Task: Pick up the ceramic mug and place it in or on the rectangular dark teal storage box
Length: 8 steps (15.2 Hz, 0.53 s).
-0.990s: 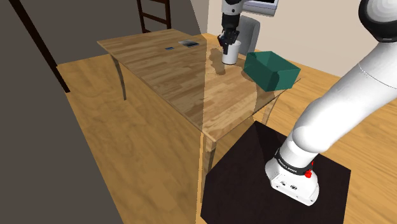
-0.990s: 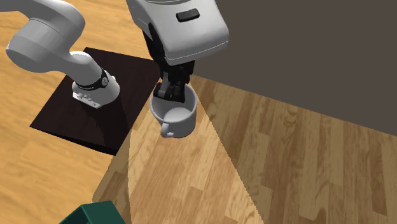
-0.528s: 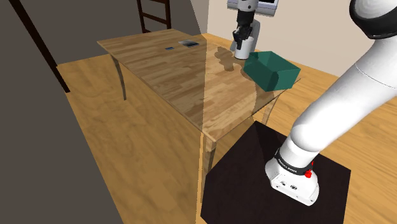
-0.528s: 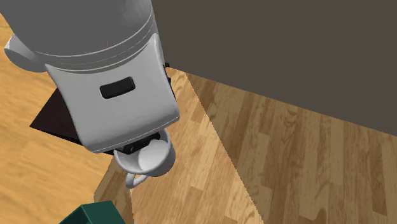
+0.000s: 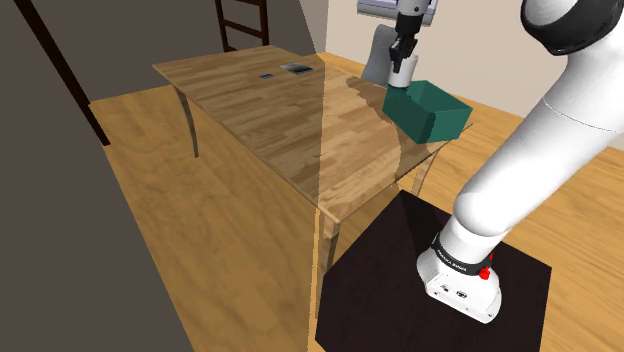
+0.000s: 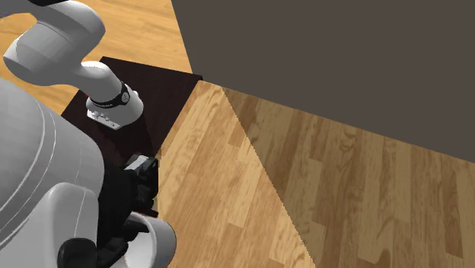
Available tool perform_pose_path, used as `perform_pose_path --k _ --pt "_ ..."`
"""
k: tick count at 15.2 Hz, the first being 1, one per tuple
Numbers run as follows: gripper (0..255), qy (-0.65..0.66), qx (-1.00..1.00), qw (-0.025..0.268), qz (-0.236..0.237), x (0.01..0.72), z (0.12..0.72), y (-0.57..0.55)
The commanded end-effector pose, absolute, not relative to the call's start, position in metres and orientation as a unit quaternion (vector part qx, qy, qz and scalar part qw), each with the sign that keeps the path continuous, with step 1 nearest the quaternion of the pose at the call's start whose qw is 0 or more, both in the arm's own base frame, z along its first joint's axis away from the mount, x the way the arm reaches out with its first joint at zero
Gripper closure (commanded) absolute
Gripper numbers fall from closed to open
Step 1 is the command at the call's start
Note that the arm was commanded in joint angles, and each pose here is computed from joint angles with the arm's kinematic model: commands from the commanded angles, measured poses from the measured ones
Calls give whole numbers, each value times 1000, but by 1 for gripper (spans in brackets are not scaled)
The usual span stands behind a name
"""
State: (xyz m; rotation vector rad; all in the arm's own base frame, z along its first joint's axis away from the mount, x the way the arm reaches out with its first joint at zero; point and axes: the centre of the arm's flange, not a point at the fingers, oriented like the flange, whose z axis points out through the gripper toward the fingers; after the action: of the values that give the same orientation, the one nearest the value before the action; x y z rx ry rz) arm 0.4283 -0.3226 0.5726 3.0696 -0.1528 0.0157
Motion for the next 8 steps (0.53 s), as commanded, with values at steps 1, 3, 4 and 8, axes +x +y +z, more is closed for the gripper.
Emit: perform_pose_path --k 1,3,4,8 --pt "255 -49 998 34 5 421 578 -351" --pt "255 -49 998 34 5 415 579 -377" --pt "255 -49 998 34 5 412 580 -389" --pt "255 -49 998 34 5 399 582 -441"
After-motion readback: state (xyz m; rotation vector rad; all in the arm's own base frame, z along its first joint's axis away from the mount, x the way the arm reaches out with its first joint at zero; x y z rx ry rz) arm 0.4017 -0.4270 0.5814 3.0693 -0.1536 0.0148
